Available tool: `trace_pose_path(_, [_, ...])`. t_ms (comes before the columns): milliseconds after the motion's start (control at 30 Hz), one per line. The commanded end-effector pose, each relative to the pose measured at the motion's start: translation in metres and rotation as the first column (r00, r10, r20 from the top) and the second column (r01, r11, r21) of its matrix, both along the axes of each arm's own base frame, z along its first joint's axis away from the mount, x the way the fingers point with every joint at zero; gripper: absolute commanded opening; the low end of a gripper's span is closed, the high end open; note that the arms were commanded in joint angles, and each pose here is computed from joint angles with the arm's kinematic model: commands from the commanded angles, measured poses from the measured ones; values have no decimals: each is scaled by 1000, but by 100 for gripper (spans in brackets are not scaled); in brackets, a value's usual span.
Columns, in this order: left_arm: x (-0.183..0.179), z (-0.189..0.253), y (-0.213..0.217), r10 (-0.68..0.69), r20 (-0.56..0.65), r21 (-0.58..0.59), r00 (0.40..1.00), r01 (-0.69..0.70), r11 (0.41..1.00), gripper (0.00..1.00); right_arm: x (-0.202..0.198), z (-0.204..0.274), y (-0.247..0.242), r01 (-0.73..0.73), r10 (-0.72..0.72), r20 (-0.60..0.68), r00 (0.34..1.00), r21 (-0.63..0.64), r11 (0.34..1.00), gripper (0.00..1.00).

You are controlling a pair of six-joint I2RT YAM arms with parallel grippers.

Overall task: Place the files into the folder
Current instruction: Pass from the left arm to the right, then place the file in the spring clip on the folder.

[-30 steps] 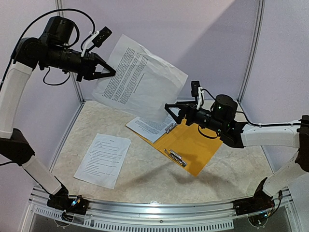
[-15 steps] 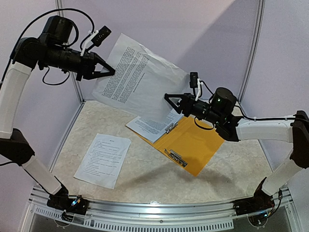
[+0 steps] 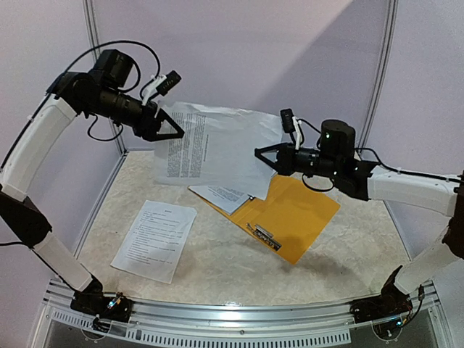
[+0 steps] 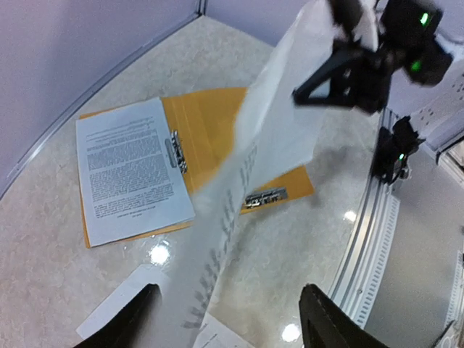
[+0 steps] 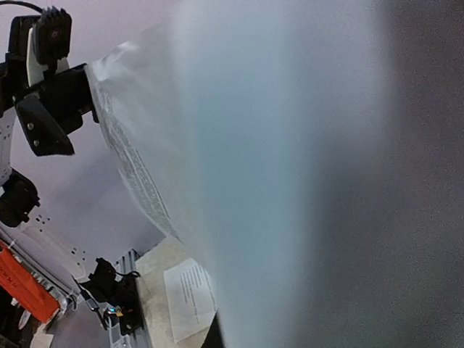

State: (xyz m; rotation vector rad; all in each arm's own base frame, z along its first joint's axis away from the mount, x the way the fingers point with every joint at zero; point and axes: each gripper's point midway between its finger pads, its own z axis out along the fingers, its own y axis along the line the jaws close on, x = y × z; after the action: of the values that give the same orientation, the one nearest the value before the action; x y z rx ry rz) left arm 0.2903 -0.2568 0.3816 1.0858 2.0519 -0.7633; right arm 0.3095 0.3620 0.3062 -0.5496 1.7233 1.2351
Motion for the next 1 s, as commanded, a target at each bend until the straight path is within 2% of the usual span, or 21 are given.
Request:
trace_pose_path(0, [26, -48, 13, 49, 24, 127, 998, -52, 991, 71, -9, -29, -61, 56, -115, -128, 985, -391, 919, 0])
trace_pose_path(133, [39, -89, 14, 53, -2, 204, 999, -52, 978, 73, -18, -37, -122, 109, -239, -135, 962, -610, 785, 0])
trace_pose_path(200, [44, -105, 13, 53, -21, 223, 998, -47, 974, 73, -22, -36, -148, 135, -300, -136, 944, -674, 727, 0])
trace_pose_path(333, [49, -131, 10, 55, -62, 246, 997, -38, 968, 73, -25, -32, -198, 232, -452, -59, 890, -796, 560, 0])
trace_pose_path(400, [50, -140, 8, 49, -76, 253, 996, -28, 967, 73, -30, -31, -208, 236, -477, -51, 877, -819, 523, 0])
trace_pose_path(500, [50, -151, 9, 43, -91, 270, 995, -17, 963, 73, -40, -29, -207, 186, -444, -87, 892, -825, 534, 0])
trace_pose_path(600, [49, -158, 9, 34, -97, 281, 995, -6, 960, 73, -56, -27, -195, 77, -367, -174, 914, -814, 576, 0])
trace_pose_path(833, [45, -166, 9, 16, -104, 295, 994, 15, 955, 73, -94, -18, -179, -114, -239, -346, 907, -751, 651, 0])
trace_pose_path(900, [45, -168, 8, 13, -105, 295, 994, 18, 955, 73, -100, -20, -181, -134, -239, -367, 899, -751, 646, 0])
trace_pose_path(967, [45, -168, 7, 10, -104, 294, 994, 21, 955, 73, -101, -30, -186, -148, -265, -380, 886, -775, 614, 0])
